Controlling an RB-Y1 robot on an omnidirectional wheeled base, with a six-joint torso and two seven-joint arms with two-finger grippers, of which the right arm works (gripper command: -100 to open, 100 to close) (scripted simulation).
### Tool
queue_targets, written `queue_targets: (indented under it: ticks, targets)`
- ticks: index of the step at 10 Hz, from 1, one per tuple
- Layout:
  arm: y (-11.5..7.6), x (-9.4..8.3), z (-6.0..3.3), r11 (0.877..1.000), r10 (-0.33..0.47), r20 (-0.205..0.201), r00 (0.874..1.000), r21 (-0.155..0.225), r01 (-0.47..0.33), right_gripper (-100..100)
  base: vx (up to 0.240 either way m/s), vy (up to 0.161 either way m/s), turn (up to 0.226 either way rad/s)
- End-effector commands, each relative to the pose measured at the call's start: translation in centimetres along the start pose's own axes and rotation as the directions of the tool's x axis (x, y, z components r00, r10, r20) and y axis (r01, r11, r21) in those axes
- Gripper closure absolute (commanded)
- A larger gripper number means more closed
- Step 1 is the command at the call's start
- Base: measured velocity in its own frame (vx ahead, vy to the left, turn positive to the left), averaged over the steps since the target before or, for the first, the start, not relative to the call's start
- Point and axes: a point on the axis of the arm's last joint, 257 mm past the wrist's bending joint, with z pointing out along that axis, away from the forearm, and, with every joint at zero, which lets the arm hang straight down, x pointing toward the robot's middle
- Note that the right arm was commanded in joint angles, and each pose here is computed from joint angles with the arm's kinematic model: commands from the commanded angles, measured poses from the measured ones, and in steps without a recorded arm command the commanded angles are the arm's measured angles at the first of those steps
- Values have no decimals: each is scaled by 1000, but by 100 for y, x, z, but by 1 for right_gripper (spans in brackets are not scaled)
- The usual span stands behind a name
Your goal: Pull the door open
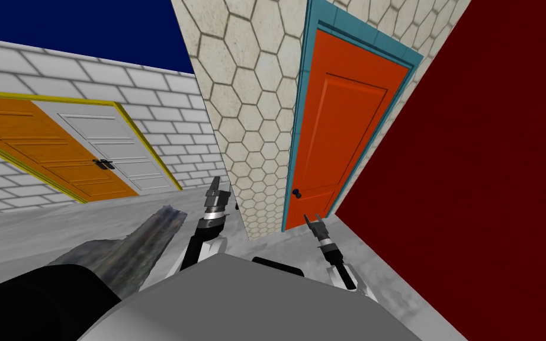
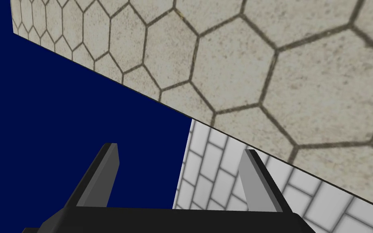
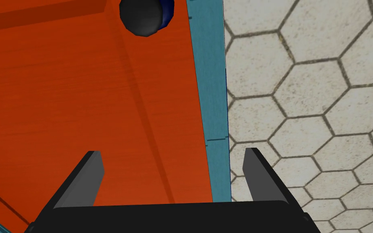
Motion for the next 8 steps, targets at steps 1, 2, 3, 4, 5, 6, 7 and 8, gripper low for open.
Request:
queue_targets:
  ticks: [1,2,3,4,5,6,7,8]
  targets:
    - [-10,70,-17,1000,-22,-18,1000,-5,22,-100,67,-36,51]
    - [-18,157,-38,999,-47,-40,998,-12,47,-100,105,-61,81]
    - [-22,200,-49,998,-60,-50,997,-16,59,-100,121,-63,66]
    - [-25,233,-58,997,-70,-59,996,-19,69,-100,105,-47,30]
    - [-28,267,-67,997,-80,-67,995,-23,78,-100,79,-43,27]
    - [-31,300,-77,996,-90,-76,993,-26,88,-100,55,-35,41]
    - [-34,332,-87,995,-100,-84,991,-30,97,-100,53,-23,33]
    - [-39,389,-106,993,-117,-98,988,-37,114,-100,77,-28,42]
